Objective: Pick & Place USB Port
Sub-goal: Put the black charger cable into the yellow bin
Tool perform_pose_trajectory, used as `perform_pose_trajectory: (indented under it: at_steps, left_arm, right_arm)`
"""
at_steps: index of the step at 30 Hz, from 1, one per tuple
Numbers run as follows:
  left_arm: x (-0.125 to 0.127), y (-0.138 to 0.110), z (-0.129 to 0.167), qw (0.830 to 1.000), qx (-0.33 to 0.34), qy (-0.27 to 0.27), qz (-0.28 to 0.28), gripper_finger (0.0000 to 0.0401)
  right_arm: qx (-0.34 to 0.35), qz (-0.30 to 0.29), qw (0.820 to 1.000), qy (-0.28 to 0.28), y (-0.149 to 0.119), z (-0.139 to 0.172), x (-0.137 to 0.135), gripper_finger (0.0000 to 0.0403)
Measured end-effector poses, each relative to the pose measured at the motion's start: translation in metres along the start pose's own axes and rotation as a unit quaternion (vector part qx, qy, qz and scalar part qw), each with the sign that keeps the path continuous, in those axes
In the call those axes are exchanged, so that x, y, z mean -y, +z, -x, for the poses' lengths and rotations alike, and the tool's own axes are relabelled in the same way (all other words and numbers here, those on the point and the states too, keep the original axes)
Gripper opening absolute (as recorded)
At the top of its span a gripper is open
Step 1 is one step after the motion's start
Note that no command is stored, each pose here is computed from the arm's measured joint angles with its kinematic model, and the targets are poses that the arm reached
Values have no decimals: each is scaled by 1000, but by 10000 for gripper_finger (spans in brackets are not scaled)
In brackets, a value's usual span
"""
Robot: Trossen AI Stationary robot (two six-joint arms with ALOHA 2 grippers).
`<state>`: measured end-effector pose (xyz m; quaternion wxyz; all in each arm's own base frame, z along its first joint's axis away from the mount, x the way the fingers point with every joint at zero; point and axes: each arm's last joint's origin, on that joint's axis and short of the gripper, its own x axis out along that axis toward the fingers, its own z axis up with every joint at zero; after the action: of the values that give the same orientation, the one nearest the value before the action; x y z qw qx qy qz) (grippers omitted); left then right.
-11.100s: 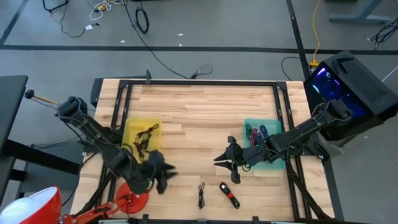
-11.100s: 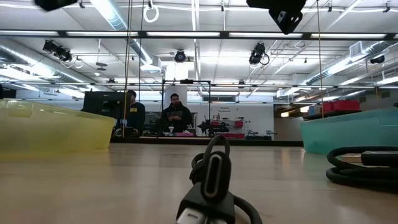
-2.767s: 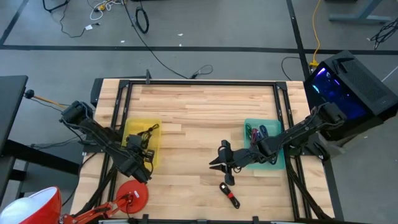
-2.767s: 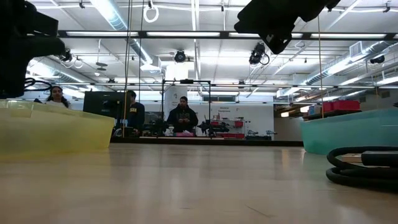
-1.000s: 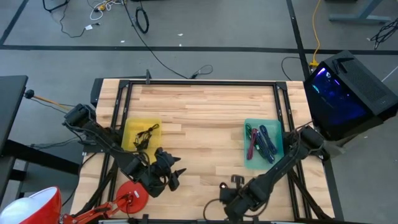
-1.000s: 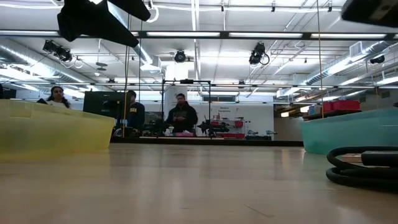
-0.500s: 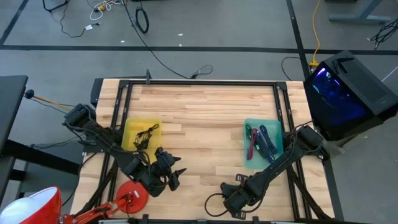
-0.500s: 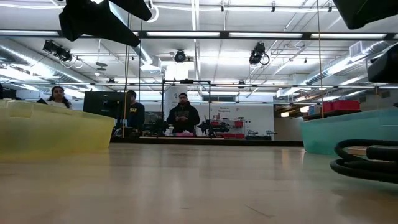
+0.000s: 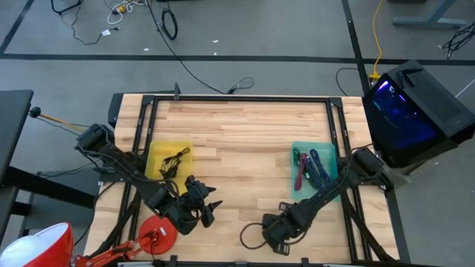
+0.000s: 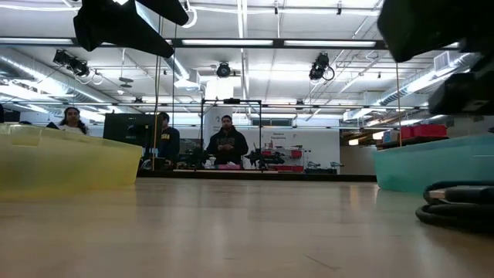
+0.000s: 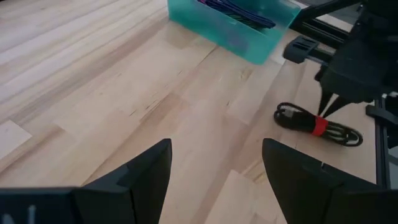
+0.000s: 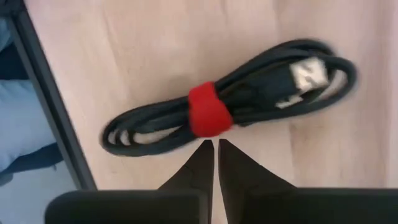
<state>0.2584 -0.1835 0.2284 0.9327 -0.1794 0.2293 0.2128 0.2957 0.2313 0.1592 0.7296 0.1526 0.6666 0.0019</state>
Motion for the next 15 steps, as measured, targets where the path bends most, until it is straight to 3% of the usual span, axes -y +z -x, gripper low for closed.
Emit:
perform_pose_trajectory:
  at_steps: [15]
  left_arm:
    - [0, 0, 0, 1000, 0, 0, 0, 254]
  right_arm:
    - [65, 13, 996, -52, 35, 5, 30, 23]
